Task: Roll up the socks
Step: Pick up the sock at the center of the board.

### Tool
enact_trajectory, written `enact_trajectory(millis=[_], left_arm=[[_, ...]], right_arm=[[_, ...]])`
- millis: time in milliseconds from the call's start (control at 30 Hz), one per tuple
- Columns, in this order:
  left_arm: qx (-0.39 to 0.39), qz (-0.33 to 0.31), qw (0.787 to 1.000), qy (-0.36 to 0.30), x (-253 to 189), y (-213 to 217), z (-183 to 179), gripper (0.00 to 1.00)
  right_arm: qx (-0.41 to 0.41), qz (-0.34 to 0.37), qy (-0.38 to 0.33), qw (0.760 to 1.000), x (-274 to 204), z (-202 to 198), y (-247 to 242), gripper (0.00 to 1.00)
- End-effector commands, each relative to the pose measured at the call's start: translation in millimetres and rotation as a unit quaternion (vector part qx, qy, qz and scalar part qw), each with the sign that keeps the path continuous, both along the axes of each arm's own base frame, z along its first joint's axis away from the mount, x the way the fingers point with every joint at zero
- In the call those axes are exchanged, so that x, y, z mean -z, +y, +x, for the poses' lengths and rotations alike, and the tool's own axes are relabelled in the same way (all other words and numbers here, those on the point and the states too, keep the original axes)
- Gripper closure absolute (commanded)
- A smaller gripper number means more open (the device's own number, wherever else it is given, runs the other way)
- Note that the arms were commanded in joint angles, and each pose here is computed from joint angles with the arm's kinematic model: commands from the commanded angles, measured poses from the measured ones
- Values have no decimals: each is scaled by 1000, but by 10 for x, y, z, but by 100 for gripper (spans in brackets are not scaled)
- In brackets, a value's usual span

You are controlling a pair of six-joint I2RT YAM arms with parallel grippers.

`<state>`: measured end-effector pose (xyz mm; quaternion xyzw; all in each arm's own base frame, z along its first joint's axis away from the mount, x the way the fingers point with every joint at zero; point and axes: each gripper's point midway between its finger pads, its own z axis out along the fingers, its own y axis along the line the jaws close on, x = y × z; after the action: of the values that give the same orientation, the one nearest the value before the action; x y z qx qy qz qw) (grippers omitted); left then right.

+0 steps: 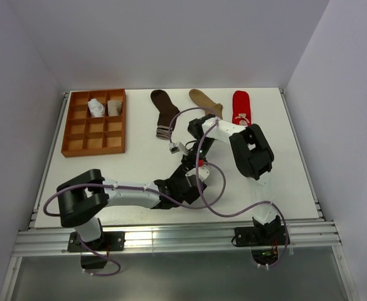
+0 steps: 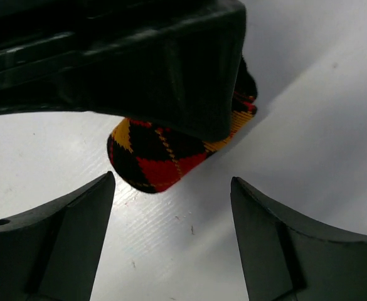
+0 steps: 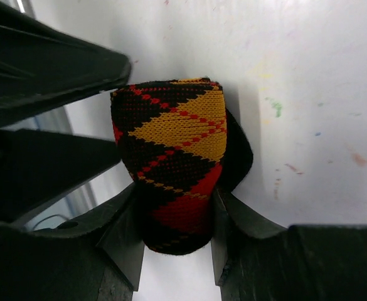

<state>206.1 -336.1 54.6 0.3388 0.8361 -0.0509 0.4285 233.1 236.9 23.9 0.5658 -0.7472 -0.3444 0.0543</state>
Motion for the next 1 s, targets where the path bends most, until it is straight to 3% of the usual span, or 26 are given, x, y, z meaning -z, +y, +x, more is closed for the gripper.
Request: enact_trajectory(millis=[0, 300, 433, 700, 967], left_arm=[[19, 44, 997, -62, -100, -132, 120, 20], [63, 151, 977, -134, 22, -173, 62, 15], [86, 154, 974, -145, 30, -272, 14, 16], [152, 156, 969, -115, 131, -469, -126, 16], [199, 133, 970, -38, 342, -572, -287, 23]], right_arm=[[-27, -104, 52, 993, 394, -186, -405, 82], [-40, -115, 85, 989, 395, -286, -499, 81], [-40, -116, 86, 989, 401, -293, -511, 82], [-41, -117, 94, 988, 379, -289, -512, 82], [-47, -114, 109, 986, 374, -334, -525, 82]])
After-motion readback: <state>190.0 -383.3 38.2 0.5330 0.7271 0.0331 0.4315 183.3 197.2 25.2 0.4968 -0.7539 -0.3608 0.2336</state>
